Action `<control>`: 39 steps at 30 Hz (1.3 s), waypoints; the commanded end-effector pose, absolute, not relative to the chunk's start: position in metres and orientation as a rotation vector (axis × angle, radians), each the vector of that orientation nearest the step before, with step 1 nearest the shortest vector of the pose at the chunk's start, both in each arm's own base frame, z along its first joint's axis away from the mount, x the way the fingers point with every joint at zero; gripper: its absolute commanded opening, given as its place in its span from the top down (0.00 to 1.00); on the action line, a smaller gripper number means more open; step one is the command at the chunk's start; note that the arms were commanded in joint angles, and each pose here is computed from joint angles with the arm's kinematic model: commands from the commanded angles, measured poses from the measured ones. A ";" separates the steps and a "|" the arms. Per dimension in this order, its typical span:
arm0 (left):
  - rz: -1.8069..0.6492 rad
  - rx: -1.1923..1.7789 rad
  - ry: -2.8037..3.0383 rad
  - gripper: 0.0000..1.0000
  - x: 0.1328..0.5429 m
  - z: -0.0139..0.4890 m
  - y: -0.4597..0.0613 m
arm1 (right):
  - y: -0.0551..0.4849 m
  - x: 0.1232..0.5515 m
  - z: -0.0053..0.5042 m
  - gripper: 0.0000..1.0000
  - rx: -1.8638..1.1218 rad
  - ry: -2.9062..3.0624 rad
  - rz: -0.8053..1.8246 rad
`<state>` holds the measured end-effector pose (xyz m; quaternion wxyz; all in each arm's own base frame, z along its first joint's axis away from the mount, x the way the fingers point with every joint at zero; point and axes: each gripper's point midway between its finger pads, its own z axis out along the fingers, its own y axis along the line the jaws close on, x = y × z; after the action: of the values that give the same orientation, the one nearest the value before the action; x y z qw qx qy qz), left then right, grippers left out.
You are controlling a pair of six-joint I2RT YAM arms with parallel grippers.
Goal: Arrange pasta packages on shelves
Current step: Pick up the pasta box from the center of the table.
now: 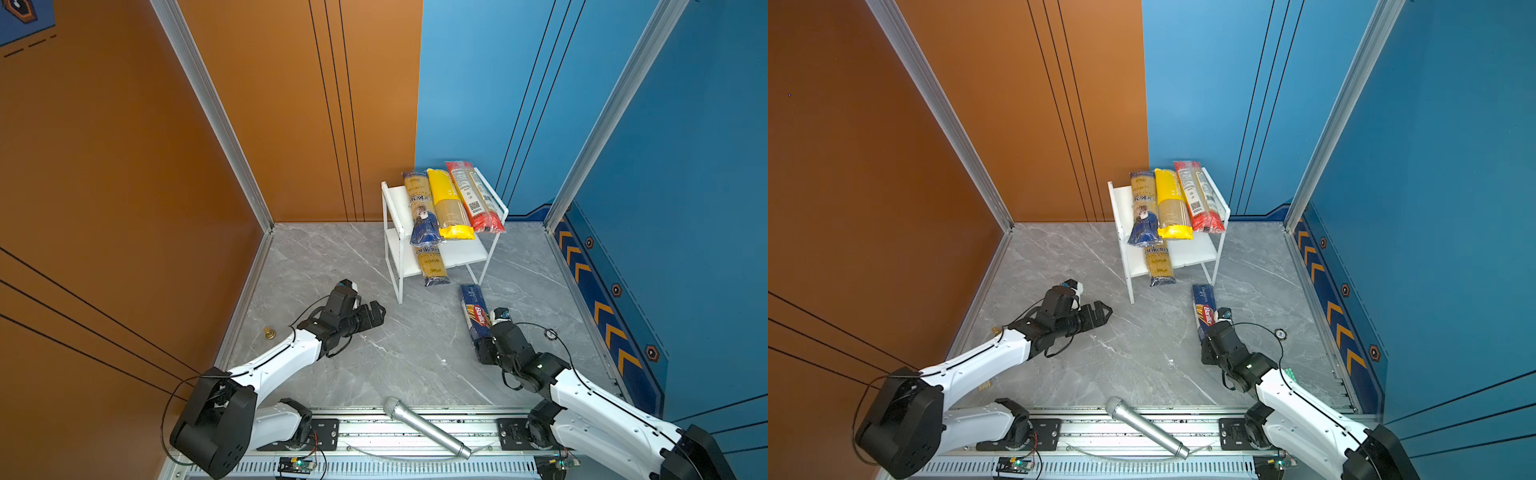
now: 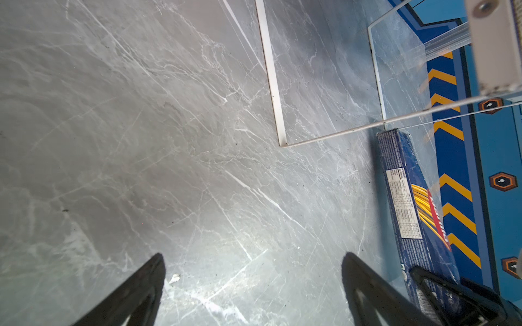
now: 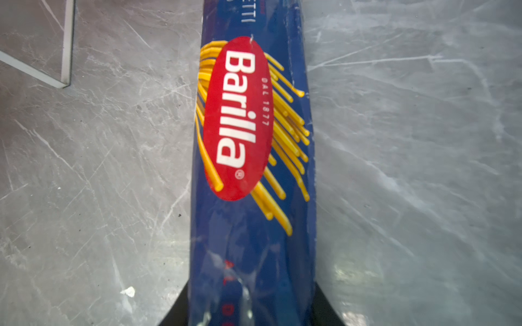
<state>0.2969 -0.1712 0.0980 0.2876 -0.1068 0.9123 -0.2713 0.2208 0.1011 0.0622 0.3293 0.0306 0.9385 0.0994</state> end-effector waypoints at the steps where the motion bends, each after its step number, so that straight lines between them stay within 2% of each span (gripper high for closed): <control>1: -0.731 -0.286 2.441 0.02 0.296 0.095 -0.170 | 0.104 0.230 0.103 1.00 0.044 2.376 0.302; 29: -0.817 -0.238 2.435 0.02 0.308 0.092 -0.189 | 0.100 0.208 0.202 1.00 -0.008 2.180 0.468; 39: -0.827 -0.237 2.434 0.02 0.307 0.088 -0.191 | 0.105 0.211 0.230 1.00 -0.080 2.132 0.416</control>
<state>0.3061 -0.1886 0.0868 0.2749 -0.0935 0.9085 -0.3004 0.1899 0.0999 0.1664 0.3662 -0.0291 0.9175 0.1523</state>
